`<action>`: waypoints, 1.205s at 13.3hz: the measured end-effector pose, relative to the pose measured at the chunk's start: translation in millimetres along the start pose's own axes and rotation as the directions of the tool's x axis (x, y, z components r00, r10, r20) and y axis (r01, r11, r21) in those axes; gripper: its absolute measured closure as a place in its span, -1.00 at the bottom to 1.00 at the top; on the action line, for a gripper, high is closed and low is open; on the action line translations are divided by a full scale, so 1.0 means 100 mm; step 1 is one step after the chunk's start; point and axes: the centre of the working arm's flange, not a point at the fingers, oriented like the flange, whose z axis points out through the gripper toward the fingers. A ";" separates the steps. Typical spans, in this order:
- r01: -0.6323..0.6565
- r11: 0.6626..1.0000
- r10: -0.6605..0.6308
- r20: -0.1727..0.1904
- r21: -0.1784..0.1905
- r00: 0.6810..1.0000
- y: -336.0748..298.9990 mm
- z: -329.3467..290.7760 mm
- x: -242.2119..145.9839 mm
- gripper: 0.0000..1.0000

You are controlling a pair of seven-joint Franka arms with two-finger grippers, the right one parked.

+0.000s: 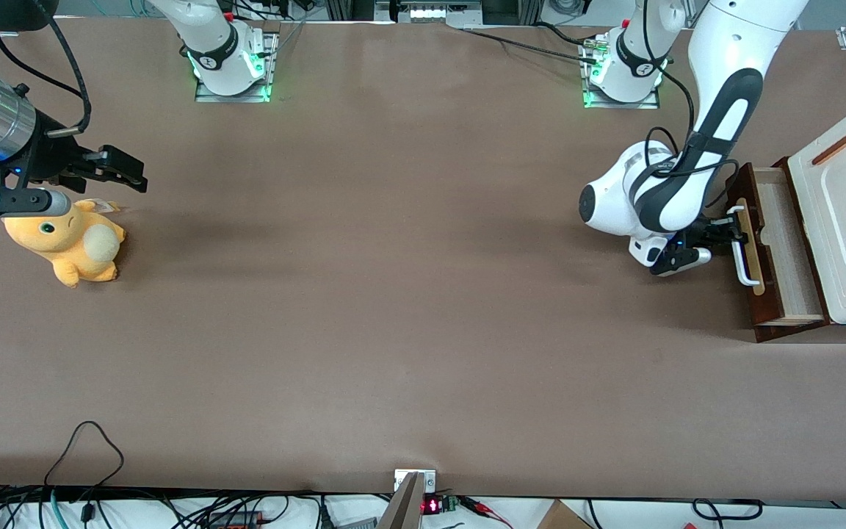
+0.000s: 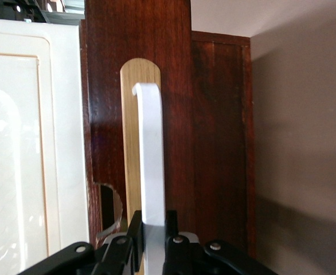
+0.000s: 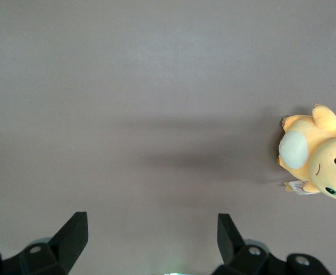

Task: Open lower drawer with left arm only
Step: 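Pull the handle away from the cabinet to slide the drawer out, then open the left gripper and lift it off the handle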

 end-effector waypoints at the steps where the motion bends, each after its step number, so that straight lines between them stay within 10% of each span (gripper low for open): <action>1: 0.000 1.000 0.000 0.000 -0.008 1.000 0.01 -0.12 -0.01 0.63; 7: -0.004 1.000 0.004 0.010 -0.023 1.000 0.04 -0.30 -0.06 0.59; 11: 0.029 0.998 -0.026 0.054 -0.060 0.998 -0.08 -0.49 -0.09 -0.10; 16: 0.215 0.923 -0.139 0.242 -0.321 0.960 -0.96 -1.10 0.30 -1.00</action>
